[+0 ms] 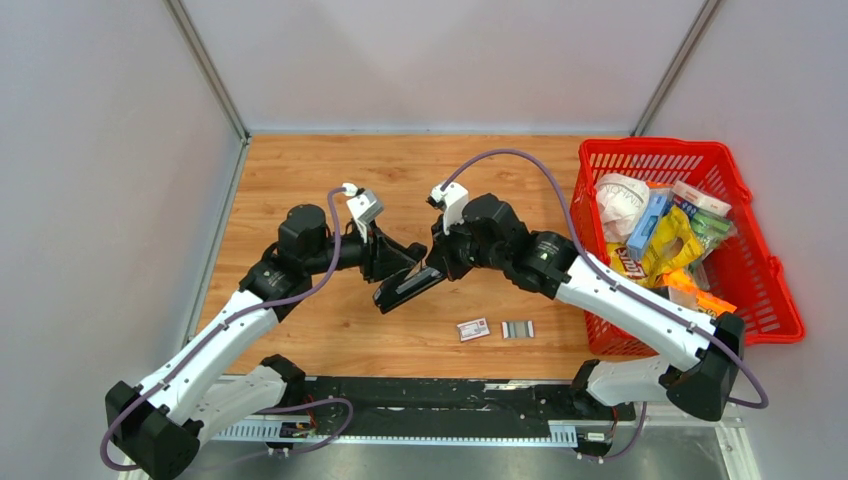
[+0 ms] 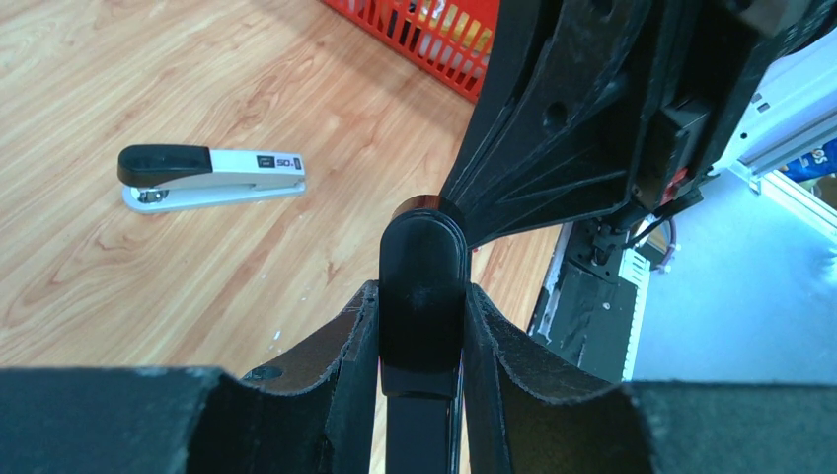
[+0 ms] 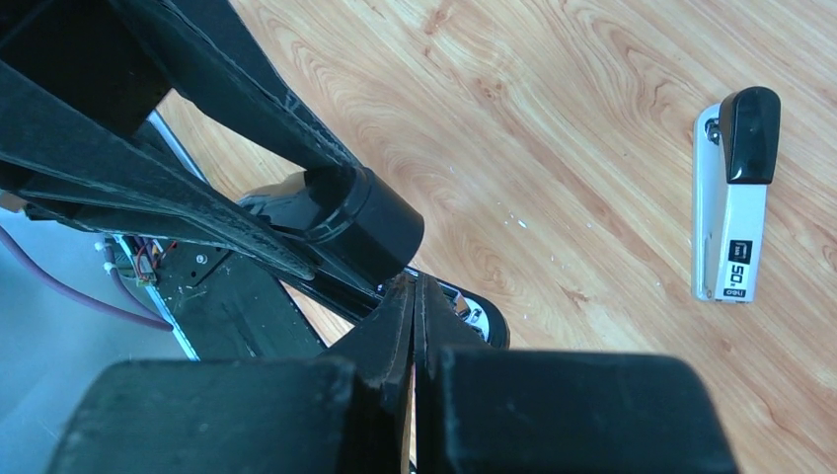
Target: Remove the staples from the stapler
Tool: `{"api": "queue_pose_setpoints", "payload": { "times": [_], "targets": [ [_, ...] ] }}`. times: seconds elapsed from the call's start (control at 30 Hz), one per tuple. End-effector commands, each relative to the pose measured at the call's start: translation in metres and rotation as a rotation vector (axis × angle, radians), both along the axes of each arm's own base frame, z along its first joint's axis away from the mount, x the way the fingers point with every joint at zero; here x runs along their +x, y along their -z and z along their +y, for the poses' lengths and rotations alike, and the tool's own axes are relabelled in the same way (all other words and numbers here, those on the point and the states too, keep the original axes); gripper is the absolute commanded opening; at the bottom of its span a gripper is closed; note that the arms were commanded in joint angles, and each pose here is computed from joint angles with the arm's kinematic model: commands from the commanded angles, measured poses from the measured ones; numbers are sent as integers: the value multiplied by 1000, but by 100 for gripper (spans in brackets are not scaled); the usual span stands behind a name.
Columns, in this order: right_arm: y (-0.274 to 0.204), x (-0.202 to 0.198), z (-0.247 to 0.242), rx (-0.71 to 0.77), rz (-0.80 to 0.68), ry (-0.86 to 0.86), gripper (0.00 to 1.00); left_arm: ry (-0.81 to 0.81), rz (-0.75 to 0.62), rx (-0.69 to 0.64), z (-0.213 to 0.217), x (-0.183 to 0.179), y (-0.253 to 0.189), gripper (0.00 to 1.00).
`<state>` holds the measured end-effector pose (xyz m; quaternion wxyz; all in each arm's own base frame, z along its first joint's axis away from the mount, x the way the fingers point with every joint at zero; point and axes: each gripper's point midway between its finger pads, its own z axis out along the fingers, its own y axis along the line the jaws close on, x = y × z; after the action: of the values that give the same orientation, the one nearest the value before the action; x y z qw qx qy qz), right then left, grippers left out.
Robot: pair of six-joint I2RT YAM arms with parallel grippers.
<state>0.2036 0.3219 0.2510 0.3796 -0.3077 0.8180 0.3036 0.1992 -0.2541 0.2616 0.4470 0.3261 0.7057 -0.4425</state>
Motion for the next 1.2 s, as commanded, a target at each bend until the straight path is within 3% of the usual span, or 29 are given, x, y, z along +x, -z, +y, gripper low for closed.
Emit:
{"api": "queue_pose_setpoints", "payload": {
  "times": [0.0, 0.43, 1.17],
  "targets": [
    [1, 5, 5, 24, -14, 21, 0, 1, -117, -110, -3, 2, -45, 0],
    [36, -4, -10, 8, 25, 61, 0, -108, -122, -143, 4, 14, -58, 0],
    [76, -18, 34, 81, 133, 32, 0, -369, -136, -334, 27, 42, -90, 0]
  ]
}}
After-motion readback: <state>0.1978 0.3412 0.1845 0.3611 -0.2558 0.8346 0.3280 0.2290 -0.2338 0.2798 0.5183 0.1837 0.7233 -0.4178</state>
